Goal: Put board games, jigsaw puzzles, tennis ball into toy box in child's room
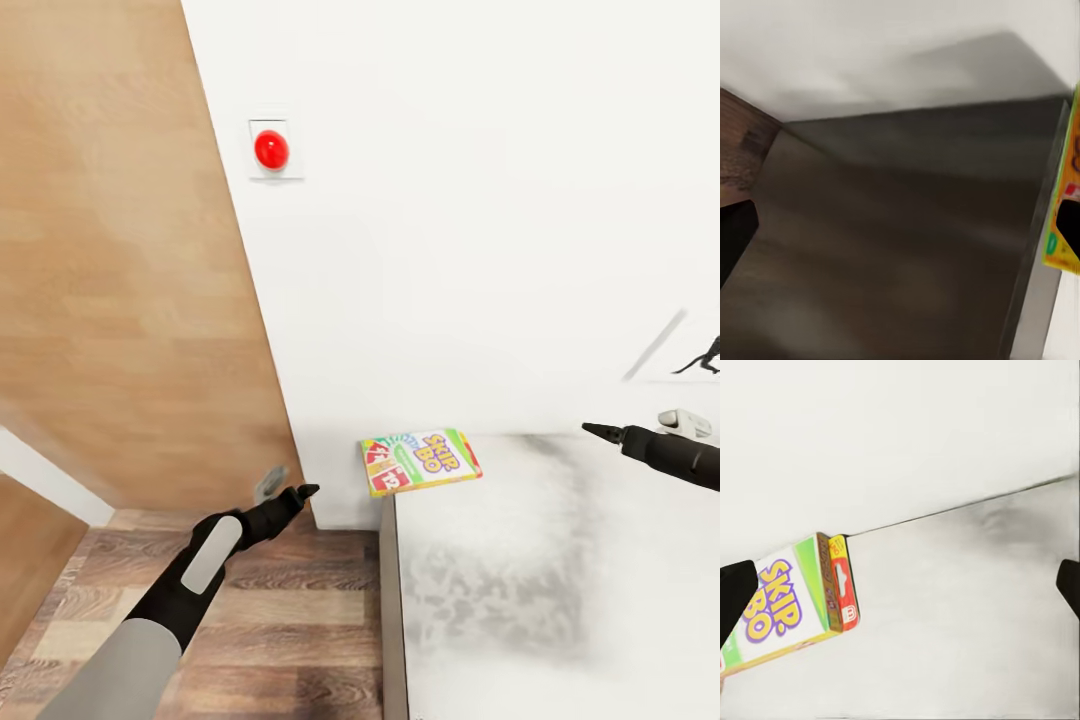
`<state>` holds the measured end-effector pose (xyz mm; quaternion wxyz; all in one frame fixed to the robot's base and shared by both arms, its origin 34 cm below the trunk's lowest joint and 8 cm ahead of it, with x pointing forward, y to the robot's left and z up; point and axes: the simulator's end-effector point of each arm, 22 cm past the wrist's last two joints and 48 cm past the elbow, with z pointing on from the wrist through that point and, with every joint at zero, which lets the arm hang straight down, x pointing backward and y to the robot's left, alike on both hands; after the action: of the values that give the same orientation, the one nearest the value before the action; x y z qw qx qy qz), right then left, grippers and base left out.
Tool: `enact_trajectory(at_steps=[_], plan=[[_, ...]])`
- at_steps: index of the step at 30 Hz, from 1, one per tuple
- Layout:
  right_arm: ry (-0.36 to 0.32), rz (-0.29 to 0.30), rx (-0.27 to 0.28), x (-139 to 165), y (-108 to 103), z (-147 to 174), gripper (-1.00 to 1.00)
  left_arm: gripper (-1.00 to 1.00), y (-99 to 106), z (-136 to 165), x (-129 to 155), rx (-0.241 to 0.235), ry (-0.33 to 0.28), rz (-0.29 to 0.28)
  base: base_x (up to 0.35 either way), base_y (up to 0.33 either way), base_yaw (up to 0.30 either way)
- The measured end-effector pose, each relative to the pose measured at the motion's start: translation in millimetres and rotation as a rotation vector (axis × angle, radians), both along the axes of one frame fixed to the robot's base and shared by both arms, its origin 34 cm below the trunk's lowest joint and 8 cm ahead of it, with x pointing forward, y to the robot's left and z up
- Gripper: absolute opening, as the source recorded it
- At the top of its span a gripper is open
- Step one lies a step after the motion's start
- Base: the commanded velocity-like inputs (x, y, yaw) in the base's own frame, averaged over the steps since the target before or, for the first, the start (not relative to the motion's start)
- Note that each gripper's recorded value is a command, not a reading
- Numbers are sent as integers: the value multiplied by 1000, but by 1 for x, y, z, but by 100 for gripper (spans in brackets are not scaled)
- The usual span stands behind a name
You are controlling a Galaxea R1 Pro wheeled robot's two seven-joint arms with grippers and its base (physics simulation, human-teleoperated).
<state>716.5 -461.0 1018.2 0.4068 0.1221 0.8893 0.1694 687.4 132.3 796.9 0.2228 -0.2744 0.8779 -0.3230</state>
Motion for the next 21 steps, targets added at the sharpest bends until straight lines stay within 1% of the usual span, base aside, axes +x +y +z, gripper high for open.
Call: enact_trajectory(at_steps=[11, 15, 19, 21], plan=[[0, 0, 1, 0, 1, 0, 100, 100, 4, 1, 5, 9, -19, 20, 2, 0, -272], [-1, 0, 3, 0, 1, 0, 100, 100, 9, 2, 7, 9, -25, 29, 0, 0, -144], [-1, 0, 4, 0, 1, 0, 100, 100, 13, 3, 8, 5, -29, 39, 0, 0, -67], [-1, 1, 5, 0, 2, -1, 100, 100, 21, 2, 9, 5, -31, 53, 0, 0, -35]])
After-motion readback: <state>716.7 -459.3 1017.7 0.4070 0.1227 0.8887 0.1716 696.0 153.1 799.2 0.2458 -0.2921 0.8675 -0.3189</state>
